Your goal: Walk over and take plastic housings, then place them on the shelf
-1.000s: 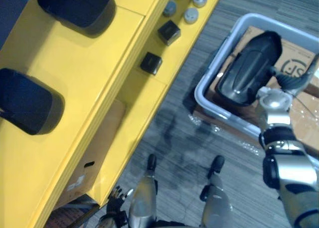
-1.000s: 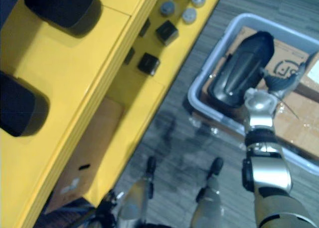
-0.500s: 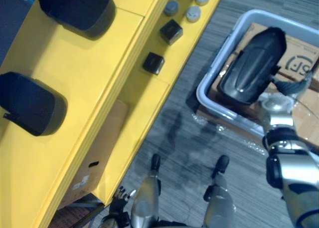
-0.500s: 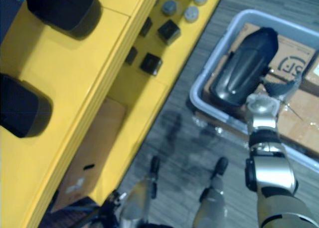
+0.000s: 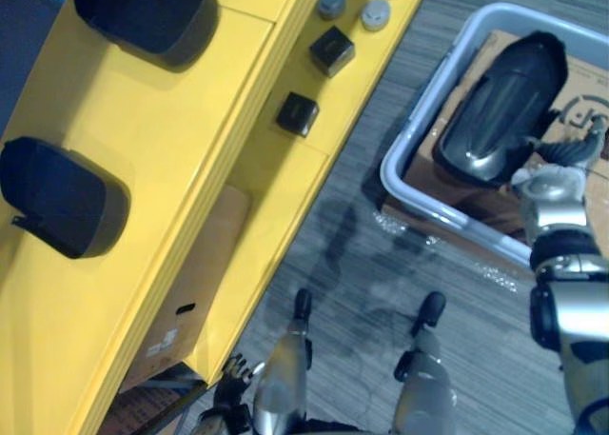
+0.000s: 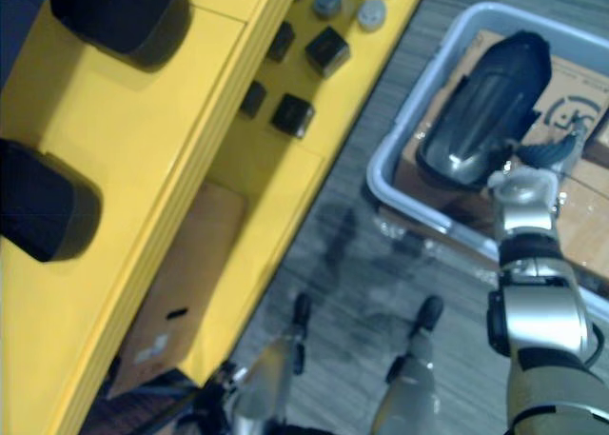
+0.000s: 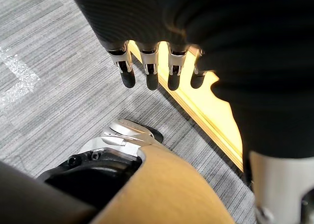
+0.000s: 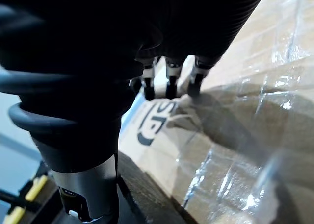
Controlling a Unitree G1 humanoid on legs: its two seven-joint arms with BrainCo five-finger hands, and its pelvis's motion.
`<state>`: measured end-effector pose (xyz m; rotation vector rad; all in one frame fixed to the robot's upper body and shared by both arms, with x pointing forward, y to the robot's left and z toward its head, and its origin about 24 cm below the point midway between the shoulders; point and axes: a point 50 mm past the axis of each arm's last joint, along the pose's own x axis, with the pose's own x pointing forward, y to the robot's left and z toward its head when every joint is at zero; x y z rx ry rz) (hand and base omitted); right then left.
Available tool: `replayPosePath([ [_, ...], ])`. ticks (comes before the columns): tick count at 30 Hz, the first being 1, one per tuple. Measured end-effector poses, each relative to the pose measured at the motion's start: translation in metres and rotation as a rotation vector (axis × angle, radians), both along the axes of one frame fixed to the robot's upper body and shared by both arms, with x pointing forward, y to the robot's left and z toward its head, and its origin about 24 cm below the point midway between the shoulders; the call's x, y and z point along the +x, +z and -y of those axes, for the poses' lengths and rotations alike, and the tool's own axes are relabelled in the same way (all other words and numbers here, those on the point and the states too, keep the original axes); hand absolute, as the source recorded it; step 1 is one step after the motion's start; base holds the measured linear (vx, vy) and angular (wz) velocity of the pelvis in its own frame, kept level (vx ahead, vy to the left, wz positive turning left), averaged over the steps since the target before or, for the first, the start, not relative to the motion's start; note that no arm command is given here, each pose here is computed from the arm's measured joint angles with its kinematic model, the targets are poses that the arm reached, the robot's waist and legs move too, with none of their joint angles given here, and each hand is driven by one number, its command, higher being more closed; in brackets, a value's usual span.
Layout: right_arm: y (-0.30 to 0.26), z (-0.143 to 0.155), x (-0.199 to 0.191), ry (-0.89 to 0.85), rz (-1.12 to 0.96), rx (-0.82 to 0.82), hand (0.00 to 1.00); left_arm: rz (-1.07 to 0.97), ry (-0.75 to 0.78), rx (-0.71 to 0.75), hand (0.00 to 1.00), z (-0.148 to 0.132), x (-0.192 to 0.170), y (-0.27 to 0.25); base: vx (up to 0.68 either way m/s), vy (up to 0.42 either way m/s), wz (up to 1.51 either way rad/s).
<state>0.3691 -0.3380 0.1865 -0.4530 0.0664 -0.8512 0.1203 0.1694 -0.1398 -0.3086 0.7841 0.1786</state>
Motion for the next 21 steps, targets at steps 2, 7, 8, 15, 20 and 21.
replayPosePath([
  [2,0.000,0.001,0.000,0.007,-0.046,-0.030,1.00,0.000,-0.001,0.000,0.00,0.000,0.000,0.000,-0.01,-0.002,0.02],
  [7,0.004,0.017,-0.007,-0.014,-0.185,-0.122,1.00,0.000,-0.002,-0.001,0.00,0.000,0.000,0.000,0.00,-0.001,0.06],
  [8,0.006,0.021,-0.008,-0.013,-0.210,-0.133,1.00,0.000,-0.004,-0.001,0.00,0.000,0.000,0.000,0.00,-0.002,0.03],
  [15,-0.001,0.026,-0.010,0.019,-0.357,-0.163,1.00,0.001,-0.015,0.001,0.00,0.000,0.002,0.001,0.00,0.000,0.01],
  [20,-0.002,0.027,-0.011,0.020,-0.440,-0.240,1.00,0.003,-0.016,0.002,0.00,0.000,0.002,0.001,0.00,0.000,0.00],
  [21,-0.002,0.027,-0.011,0.019,-0.445,-0.249,1.00,0.004,-0.016,0.002,0.00,0.000,0.002,0.001,0.00,0.000,0.00],
])
